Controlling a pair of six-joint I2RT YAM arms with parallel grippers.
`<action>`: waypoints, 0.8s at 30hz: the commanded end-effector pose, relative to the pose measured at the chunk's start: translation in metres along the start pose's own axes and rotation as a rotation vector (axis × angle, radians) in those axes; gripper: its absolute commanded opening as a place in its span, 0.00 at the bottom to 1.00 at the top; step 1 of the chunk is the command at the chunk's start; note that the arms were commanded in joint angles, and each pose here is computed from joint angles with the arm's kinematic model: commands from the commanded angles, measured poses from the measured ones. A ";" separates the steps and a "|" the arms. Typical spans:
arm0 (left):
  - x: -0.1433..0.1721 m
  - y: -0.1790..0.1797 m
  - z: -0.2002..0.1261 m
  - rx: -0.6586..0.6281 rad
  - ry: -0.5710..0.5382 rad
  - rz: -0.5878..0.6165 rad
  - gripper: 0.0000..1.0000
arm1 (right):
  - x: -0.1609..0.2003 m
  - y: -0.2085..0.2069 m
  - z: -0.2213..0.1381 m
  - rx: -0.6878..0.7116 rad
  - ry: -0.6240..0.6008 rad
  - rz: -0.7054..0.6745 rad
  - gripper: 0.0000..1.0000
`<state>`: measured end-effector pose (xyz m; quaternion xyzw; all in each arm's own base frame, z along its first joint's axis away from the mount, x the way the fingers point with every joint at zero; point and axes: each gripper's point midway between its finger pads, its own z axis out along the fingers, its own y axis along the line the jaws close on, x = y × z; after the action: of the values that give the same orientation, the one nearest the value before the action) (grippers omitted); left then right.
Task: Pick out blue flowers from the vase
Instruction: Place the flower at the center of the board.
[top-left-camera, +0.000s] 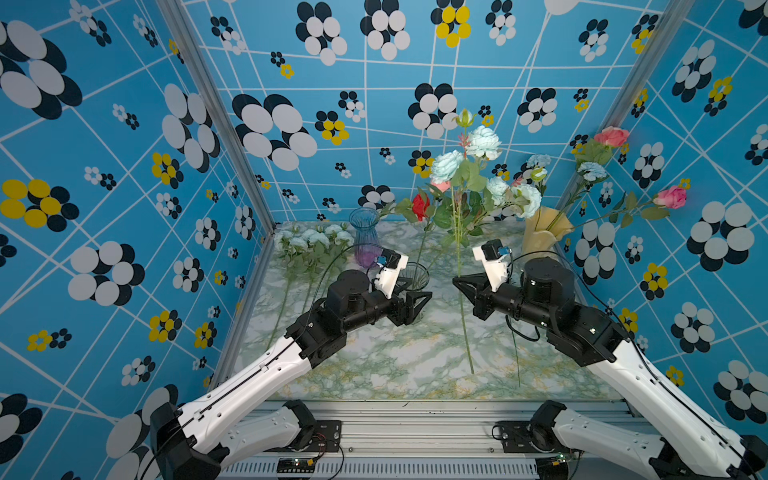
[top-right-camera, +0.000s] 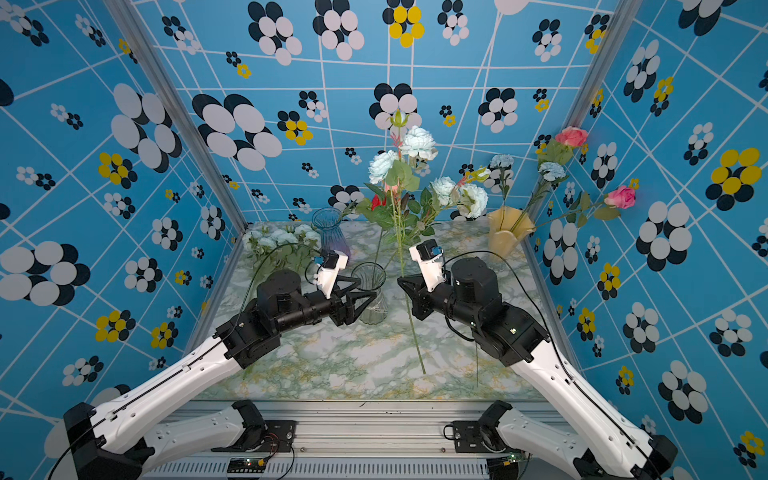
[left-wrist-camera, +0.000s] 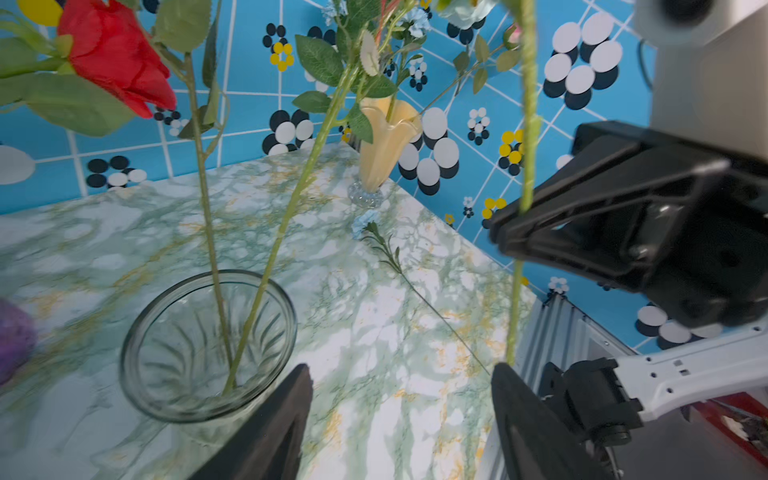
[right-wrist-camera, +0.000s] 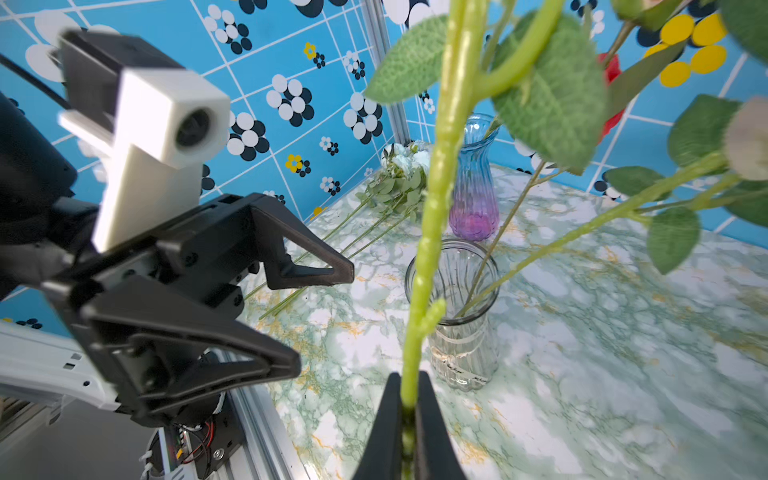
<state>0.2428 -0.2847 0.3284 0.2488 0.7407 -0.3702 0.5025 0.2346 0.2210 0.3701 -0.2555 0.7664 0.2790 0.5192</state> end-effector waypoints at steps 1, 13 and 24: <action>-0.001 0.031 -0.008 -0.181 -0.045 0.109 0.71 | -0.006 -0.019 -0.035 0.133 -0.019 -0.046 0.00; 0.046 0.063 -0.002 -0.283 -0.060 0.232 0.70 | -0.006 -0.087 -0.107 0.580 -0.094 0.015 0.00; 0.074 0.093 -0.013 -0.416 -0.072 0.275 0.70 | 0.037 -0.145 -0.131 0.879 -0.018 0.137 0.00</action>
<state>0.2711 -0.2270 0.2126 0.2443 0.7649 -0.1656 0.5726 0.2365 0.0387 0.3659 0.0080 0.8164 -0.0155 0.5772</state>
